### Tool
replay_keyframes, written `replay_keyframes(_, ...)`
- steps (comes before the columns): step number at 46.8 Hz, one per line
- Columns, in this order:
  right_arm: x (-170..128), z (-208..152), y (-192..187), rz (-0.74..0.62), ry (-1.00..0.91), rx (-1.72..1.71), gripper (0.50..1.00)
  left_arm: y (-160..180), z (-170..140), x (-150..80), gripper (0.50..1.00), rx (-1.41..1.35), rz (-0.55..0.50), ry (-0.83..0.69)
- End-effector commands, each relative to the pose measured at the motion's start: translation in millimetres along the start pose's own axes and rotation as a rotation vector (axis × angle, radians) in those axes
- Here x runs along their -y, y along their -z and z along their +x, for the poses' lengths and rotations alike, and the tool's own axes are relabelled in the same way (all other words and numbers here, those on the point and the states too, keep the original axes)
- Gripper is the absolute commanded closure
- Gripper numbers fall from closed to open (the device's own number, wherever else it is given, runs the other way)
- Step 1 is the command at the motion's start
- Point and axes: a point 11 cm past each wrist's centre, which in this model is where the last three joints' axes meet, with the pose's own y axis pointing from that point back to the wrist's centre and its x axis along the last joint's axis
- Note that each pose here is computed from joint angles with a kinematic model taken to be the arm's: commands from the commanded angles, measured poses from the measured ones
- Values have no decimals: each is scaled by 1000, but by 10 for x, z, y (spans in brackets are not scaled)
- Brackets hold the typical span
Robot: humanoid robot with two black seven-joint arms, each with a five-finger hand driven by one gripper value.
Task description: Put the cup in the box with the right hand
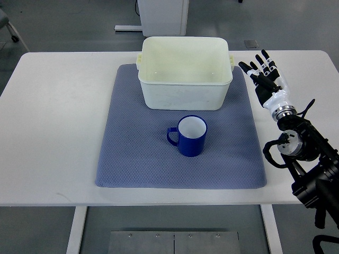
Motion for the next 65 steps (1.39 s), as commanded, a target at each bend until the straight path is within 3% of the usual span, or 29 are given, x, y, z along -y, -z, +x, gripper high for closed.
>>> replay_keyframes(1, 3, -3, 5, 1, 1, 0, 500, -1, 0, 0, 500, -1, -1, 0)
replay_keyframes(21, -4, 7, 1, 0, -1, -1, 500, -21, 0, 1, 500, -3, -5, 0)
replay_keyframes(40, -18, 15, 99, 101, -3, 0, 500, 17, 0, -1, 500, -1, 2, 0)
replay_keyframes(65, -19, -145, -56, 45, 52, -47, 500, 16, 1, -1, 500, -4, 2, 0)
